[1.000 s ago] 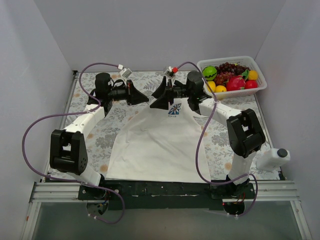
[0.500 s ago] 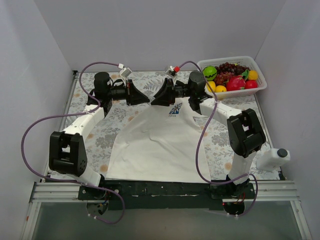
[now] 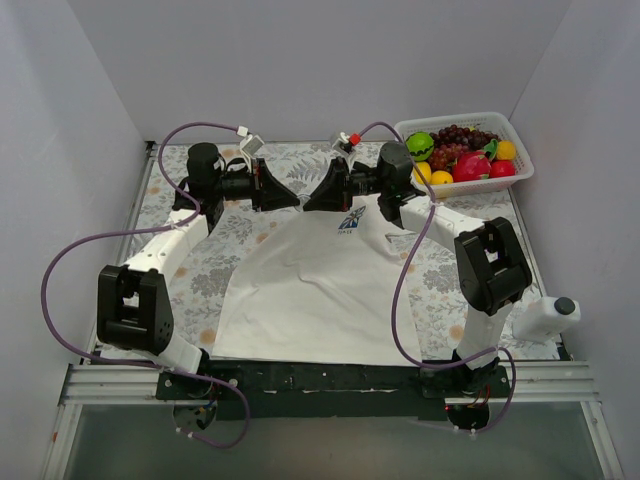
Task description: Pin the brooch onto the clothing
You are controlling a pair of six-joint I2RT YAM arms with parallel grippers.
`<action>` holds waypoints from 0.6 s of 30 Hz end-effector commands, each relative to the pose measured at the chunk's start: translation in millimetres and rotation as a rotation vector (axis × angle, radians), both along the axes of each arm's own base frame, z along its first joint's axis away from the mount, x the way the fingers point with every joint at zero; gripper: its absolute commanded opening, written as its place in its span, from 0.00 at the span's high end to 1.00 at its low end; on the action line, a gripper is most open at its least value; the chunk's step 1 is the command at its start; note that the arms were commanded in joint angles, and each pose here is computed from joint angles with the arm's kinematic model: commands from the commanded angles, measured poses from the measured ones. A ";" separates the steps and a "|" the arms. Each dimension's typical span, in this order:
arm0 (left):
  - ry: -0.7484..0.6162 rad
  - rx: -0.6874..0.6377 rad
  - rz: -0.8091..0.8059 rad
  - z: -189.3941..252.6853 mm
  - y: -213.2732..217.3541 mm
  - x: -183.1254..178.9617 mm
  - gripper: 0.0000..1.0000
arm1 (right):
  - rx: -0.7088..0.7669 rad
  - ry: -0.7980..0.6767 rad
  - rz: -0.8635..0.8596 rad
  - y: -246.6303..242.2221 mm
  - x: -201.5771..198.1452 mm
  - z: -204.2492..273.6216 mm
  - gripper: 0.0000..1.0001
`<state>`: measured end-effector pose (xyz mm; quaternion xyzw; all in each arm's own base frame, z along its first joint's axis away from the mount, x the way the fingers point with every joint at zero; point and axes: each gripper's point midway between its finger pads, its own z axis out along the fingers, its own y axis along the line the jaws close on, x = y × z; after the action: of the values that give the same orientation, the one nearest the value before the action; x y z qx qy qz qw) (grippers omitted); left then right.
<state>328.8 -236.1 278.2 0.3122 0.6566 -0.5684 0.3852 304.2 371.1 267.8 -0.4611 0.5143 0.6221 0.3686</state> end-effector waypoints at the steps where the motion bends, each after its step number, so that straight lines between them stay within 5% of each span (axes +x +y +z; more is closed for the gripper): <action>1: -0.122 -0.026 0.005 41.3 3.4 -1.8 1.00 | 0.013 -0.042 0.060 -5.2 -12.9 11.0 0.96; 18: -0.101 -0.004 0.037 44.1 1.9 12.8 1.00 | -0.077 0.036 -0.018 3.8 12.4 -5.7 0.99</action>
<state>331.4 -235.9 287.3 0.3181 0.6578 -0.5629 0.3863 309.5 372.5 274.2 -0.4587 0.5243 0.6180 0.3643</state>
